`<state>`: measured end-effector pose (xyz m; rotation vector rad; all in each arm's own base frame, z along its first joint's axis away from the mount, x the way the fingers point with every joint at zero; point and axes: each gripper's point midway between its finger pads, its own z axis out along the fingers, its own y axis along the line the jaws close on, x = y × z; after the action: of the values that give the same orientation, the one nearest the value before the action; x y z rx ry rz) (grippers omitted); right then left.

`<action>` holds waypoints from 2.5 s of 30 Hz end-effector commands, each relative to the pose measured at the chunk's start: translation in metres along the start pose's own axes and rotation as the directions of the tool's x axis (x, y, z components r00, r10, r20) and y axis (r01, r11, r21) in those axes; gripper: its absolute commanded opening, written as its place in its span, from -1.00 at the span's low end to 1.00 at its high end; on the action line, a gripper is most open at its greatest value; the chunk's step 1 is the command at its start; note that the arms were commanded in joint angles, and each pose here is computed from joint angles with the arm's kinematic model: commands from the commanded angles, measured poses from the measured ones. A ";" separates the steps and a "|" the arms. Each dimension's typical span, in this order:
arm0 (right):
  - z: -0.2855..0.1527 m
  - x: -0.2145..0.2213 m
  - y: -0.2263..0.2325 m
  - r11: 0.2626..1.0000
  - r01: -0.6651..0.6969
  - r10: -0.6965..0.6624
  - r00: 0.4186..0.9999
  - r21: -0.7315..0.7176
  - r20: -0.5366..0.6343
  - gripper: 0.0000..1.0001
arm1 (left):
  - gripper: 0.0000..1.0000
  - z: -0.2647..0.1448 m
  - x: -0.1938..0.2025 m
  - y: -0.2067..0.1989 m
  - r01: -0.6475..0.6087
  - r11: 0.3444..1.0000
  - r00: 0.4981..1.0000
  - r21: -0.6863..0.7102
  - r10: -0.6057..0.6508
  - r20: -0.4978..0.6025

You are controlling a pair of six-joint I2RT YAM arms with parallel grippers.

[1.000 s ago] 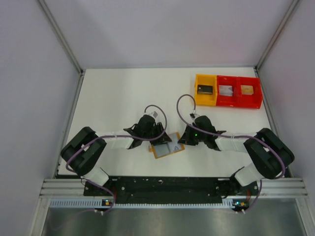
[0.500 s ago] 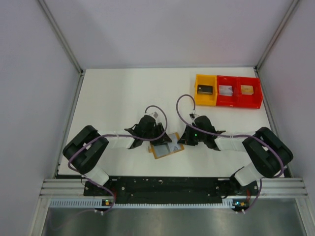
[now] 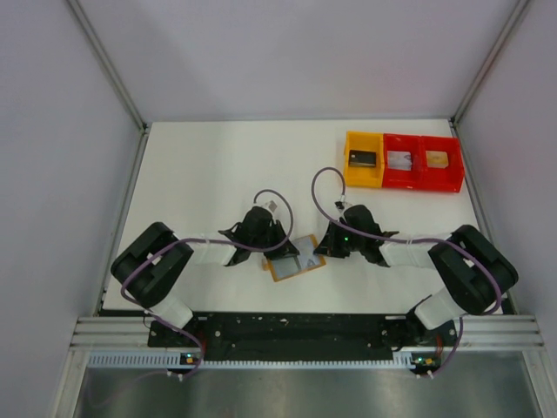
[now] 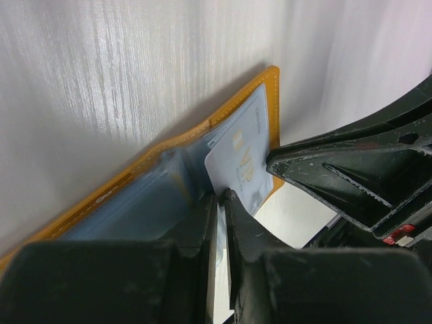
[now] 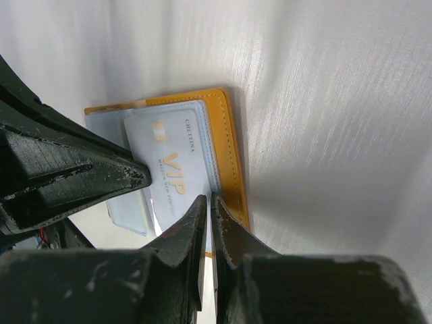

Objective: Take the credit cards out of the card holder
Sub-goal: Remove the credit card from the card holder.

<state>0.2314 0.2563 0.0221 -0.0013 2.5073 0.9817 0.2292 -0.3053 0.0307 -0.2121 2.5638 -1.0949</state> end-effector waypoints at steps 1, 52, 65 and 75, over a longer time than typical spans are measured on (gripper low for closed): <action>0.004 -0.001 -0.009 0.999 -0.007 0.007 1.000 0.033 0.001 -0.88 | -0.87 -0.004 -0.004 -0.014 -0.006 0.998 1.000 0.067 0.005 0.017; 0.018 0.001 -0.033 0.989 -0.096 0.101 0.994 0.111 -0.040 -0.99 | -1.00 -0.016 -0.002 0.000 0.048 0.998 0.999 0.041 -0.049 0.017; 0.017 -0.002 -0.016 0.997 -0.074 0.075 0.995 0.009 -0.060 -0.85 | -1.00 -0.019 0.001 0.007 0.063 0.998 0.998 0.031 -0.063 0.016; 0.013 -0.006 0.003 0.996 0.003 -0.009 0.997 -0.084 -0.077 -0.48 | -1.00 -0.018 0.001 0.004 0.064 0.996 0.998 0.065 -0.066 0.021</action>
<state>0.2510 0.2722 0.0263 -0.0034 2.4952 1.1200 0.2193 -0.2920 0.0353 -0.2990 2.5391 -1.1795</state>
